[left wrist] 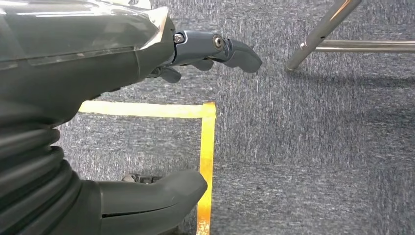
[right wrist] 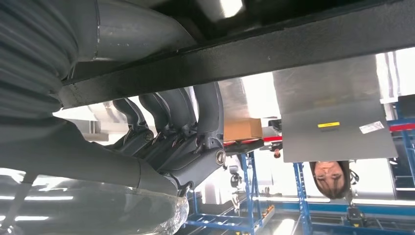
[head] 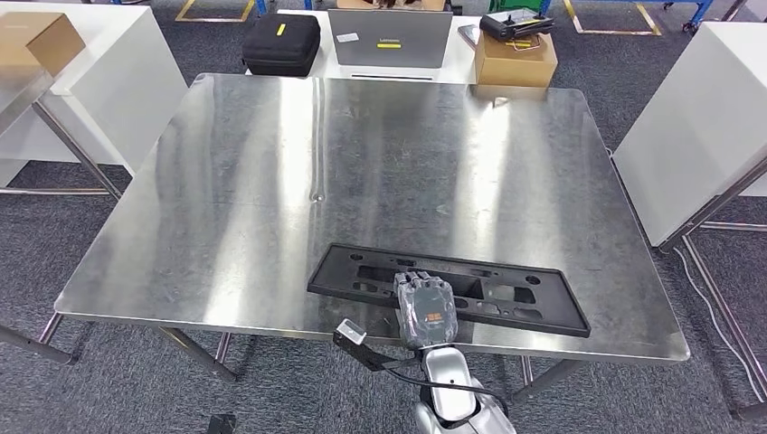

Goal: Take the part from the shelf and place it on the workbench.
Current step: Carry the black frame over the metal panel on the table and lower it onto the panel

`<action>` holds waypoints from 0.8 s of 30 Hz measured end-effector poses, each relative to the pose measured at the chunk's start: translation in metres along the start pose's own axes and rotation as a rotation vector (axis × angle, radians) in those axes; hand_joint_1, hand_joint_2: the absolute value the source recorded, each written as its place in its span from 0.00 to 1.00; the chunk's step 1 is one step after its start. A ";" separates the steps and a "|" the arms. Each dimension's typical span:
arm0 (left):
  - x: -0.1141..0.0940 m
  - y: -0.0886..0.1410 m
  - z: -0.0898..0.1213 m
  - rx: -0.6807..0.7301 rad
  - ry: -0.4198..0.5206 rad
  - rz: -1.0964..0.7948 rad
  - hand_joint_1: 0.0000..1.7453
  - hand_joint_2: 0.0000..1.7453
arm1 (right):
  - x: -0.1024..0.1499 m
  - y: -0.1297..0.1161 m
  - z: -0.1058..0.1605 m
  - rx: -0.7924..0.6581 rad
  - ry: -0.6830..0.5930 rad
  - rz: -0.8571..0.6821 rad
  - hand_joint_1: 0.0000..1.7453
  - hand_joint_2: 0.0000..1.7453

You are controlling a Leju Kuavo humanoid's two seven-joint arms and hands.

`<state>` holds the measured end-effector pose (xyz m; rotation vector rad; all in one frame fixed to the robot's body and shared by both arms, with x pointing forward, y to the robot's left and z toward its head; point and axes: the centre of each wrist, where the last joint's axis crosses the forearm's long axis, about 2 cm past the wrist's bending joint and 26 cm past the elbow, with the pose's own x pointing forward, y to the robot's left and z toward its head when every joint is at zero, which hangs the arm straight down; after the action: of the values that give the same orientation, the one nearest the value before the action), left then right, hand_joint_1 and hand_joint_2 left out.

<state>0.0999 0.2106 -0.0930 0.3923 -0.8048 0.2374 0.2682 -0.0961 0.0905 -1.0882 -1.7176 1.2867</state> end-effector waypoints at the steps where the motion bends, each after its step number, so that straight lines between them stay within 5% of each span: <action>1: 0.000 0.000 0.000 0.008 -0.005 -0.007 0.00 1.00 | 0.001 -0.001 0.000 -0.003 -0.002 0.000 0.87 1.00; 16: 0.001 0.002 -0.001 0.070 -0.061 -0.068 0.00 1.00 | -0.006 -0.014 0.000 -0.058 0.017 0.011 0.87 1.00; 20: 0.002 0.002 -0.001 0.067 -0.071 -0.065 0.00 1.00 | -0.009 -0.016 0.001 -0.072 0.034 0.015 0.00 0.00; 21: 0.002 0.002 -0.001 0.065 -0.074 -0.063 0.00 1.00 | -0.009 -0.017 0.001 -0.075 0.039 0.016 0.00 0.00; 24: 0.002 0.002 -0.001 0.068 -0.079 -0.063 0.00 0.25 | -0.012 -0.019 0.002 -0.086 0.051 0.019 0.00 0.00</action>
<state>0.1011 0.2128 -0.0921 0.4926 -0.8618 0.1918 0.2670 -0.1103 0.1079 -1.1791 -1.7425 1.1955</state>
